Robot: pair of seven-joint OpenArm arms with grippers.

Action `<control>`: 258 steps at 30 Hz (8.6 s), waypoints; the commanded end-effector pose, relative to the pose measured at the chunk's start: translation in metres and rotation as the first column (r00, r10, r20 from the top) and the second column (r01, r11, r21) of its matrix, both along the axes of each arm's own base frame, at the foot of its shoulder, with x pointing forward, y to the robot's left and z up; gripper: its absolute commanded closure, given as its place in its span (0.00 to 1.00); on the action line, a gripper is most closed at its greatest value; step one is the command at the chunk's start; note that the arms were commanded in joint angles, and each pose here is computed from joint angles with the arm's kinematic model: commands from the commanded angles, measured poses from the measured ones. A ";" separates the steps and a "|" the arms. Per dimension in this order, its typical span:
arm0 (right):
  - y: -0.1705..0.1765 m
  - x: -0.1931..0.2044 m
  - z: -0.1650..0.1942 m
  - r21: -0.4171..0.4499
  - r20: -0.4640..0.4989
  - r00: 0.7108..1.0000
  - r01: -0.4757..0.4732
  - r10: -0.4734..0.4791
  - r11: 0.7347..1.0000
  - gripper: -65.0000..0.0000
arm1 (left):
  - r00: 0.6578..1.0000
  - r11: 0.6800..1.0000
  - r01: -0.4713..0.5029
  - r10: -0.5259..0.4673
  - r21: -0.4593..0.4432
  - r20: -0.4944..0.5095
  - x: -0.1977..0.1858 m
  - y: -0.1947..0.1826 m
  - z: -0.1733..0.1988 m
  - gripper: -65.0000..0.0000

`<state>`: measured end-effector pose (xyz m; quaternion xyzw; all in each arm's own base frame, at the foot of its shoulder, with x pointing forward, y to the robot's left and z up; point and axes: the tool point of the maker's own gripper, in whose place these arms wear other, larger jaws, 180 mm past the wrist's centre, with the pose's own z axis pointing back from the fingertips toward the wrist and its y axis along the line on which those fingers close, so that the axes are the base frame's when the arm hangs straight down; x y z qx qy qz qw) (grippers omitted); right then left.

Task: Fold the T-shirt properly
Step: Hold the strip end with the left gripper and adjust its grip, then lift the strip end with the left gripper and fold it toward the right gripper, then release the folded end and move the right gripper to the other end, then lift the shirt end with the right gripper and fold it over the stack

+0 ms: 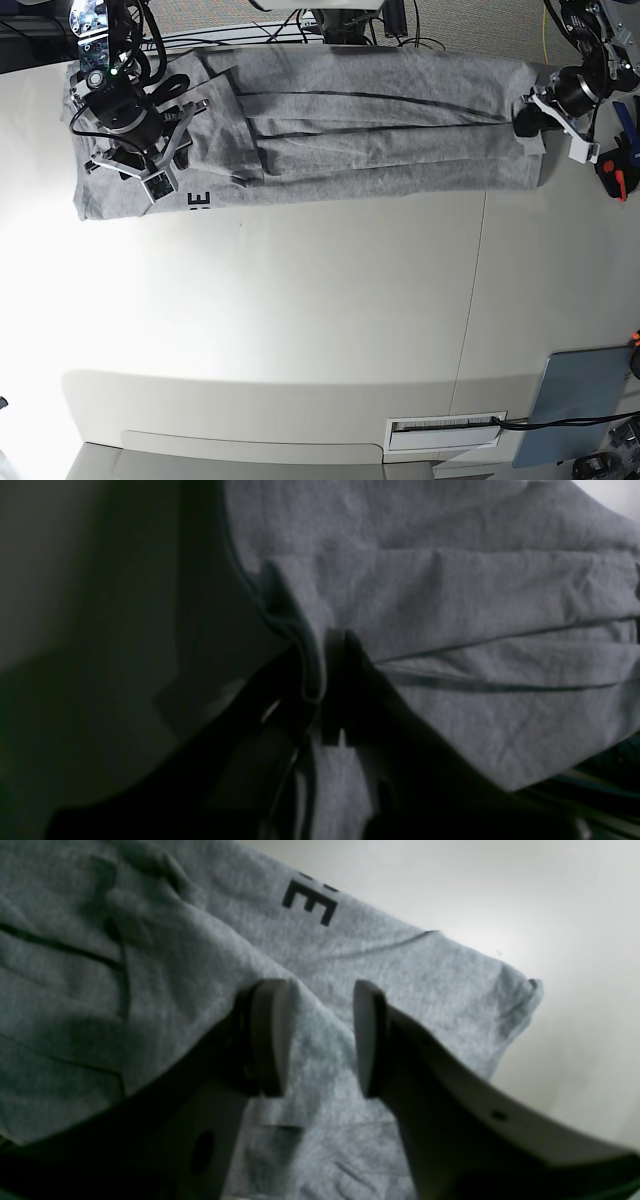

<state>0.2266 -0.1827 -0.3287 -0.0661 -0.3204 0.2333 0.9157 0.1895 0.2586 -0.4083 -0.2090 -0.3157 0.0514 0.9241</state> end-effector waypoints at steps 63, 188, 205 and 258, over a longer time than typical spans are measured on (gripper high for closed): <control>-0.146 0.013 0.081 -0.159 0.345 0.840 0.492 -0.418 0.856 0.67 | 0.826 0.837 0.532 -0.481 -0.126 0.294 0.016 -0.303 0.086 1.00; -0.142 -0.040 -0.067 0.395 -0.412 0.856 0.476 -0.312 0.786 0.26 | 0.823 0.910 0.415 -0.372 -0.009 0.429 0.125 -0.209 0.111 0.57; -0.098 -0.030 -0.065 0.522 -0.400 0.904 0.361 -0.152 0.772 0.26 | 0.823 0.910 0.415 -0.372 -0.009 0.429 0.125 -0.209 0.111 0.57; 0.089 -0.003 0.031 0.443 -0.003 0.991 -0.118 0.134 0.888 1.00 | 0.899 0.909 0.413 -0.416 0.048 0.141 0.044 -0.192 0.024 0.57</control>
